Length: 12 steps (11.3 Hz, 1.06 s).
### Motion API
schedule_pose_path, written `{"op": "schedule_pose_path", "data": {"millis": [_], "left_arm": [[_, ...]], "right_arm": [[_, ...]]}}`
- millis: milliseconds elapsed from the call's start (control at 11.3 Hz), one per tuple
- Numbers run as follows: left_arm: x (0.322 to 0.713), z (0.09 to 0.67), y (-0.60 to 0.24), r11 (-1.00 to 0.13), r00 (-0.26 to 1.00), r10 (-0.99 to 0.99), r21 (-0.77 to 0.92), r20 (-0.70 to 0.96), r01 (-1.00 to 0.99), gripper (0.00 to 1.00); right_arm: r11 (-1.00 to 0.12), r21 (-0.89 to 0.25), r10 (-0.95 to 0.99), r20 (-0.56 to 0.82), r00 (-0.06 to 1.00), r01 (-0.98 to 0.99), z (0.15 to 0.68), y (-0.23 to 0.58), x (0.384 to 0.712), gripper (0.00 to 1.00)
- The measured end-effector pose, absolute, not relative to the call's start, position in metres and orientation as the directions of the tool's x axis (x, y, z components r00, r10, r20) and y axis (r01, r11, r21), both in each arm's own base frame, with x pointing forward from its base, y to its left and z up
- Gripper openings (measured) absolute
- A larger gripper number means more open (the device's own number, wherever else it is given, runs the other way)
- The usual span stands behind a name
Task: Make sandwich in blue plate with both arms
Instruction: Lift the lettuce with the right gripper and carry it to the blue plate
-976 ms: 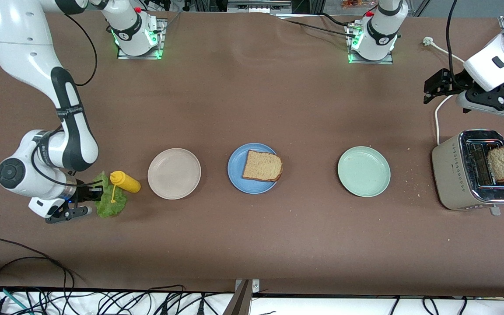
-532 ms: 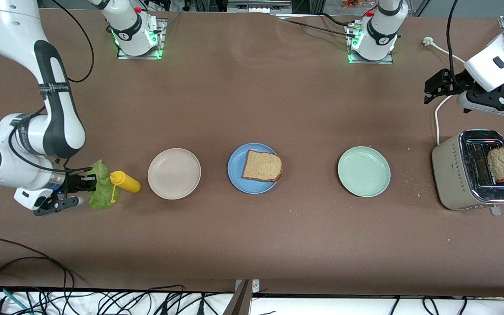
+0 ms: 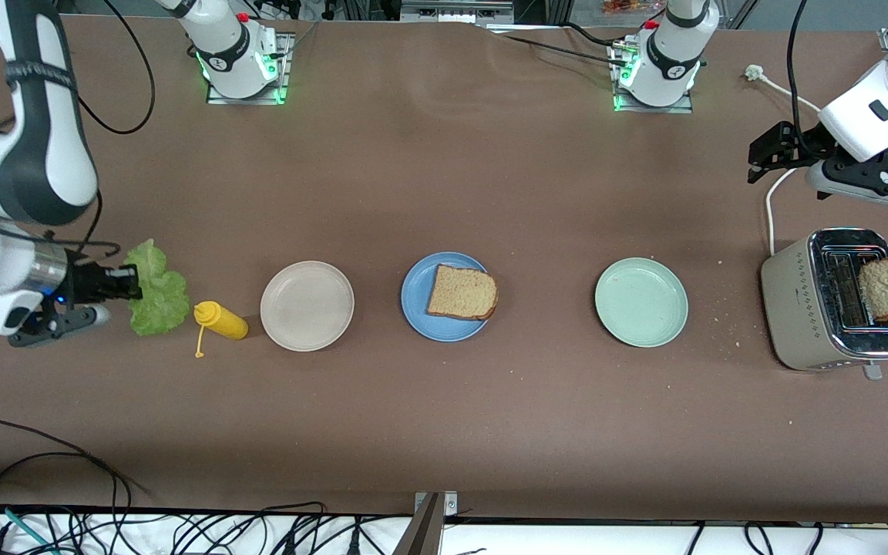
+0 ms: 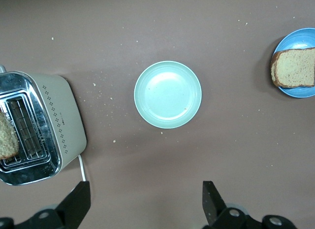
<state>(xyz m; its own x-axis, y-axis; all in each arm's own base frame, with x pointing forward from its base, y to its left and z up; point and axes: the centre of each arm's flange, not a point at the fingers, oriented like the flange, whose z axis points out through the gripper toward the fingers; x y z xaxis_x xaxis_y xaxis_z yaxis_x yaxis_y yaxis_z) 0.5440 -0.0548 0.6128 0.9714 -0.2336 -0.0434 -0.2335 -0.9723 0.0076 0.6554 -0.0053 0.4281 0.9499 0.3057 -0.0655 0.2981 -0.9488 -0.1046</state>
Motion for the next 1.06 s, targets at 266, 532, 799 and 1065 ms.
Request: {"op": "schedule_pose_path", "data": {"millis": [266, 532, 799, 1065], "left_arm": [[0.544, 0.613, -0.053, -0.973, 0.972, -0.23, 0.008, -0.043, -0.23, 1.0], [0.544, 0.613, -0.05, -0.974, 0.973, -0.225, 0.008, -0.044, -0.225, 1.0], [0.545, 0.613, -0.048, -0.975, 0.974, -0.221, 0.008, -0.043, -0.22, 1.0], [0.545, 0.613, -0.046, -0.976, 0.975, -0.218, 0.008, -0.044, -0.218, 1.0]], "right_arm": [[-0.933, -0.135, 0.343, -0.064, 0.937, 0.333, 0.473, 0.018, 0.637, 0.04], [-0.941, -0.158, 0.312, -0.062, 0.948, 0.299, 0.483, 0.093, 0.63, 0.04], [-0.974, -0.151, 0.181, -0.083, 0.98, 0.167, 0.48, 0.195, 0.628, 0.04], [-0.981, -0.192, 0.032, -0.106, 0.994, 0.011, 0.454, 0.27, 0.645, 0.04]]}}
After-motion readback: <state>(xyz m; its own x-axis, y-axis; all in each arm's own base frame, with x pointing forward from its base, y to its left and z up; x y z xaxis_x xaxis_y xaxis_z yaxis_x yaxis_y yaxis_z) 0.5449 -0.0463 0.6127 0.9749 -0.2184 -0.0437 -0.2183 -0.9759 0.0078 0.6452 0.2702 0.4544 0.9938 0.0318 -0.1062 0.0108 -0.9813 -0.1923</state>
